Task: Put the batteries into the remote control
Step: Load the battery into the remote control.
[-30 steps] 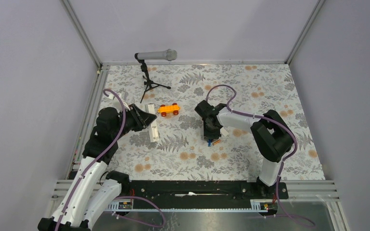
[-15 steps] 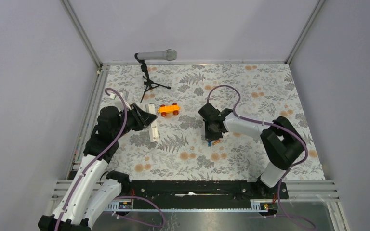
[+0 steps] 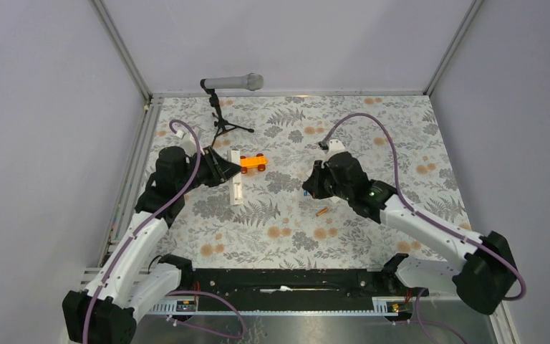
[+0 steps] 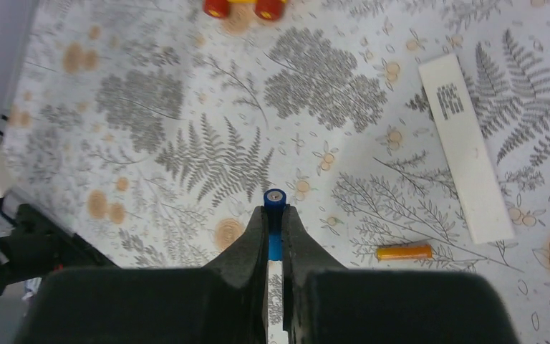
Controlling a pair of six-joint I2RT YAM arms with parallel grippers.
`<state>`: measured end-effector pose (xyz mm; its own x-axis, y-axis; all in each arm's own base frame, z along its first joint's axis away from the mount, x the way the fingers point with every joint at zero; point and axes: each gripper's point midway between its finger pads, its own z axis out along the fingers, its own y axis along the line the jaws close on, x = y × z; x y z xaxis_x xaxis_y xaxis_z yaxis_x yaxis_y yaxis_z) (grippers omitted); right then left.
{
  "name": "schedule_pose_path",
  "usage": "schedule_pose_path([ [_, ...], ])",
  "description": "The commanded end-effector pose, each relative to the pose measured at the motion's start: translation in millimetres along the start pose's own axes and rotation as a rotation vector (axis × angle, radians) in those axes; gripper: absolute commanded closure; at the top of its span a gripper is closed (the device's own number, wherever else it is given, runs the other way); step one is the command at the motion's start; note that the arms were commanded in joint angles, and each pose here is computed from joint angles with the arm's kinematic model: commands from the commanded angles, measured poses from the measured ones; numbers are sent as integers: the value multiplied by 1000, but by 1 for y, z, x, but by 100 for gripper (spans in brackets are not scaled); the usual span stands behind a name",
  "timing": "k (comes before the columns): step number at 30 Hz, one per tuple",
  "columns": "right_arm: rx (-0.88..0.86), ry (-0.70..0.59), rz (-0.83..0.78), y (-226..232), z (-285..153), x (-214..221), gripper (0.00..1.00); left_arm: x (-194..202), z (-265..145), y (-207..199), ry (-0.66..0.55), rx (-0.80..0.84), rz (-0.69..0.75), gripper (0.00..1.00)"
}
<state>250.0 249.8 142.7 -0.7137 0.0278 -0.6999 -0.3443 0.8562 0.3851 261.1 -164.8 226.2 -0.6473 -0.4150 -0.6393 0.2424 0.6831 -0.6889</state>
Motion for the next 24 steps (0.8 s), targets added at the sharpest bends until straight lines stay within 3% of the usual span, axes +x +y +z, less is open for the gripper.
schedule_pose_path([
  [1, -164, -161, -46, 34, -29, -37, 96, -29, 2, -57, -65, 230, 79, 100],
  [11, -356, -359, -147, 74, -79, -82, 93, -38, 26, -95, -45, 371, 66, 100],
  [24, -410, -499, -309, 84, -101, -101, 92, -52, 45, -117, -42, 445, 12, 100],
])
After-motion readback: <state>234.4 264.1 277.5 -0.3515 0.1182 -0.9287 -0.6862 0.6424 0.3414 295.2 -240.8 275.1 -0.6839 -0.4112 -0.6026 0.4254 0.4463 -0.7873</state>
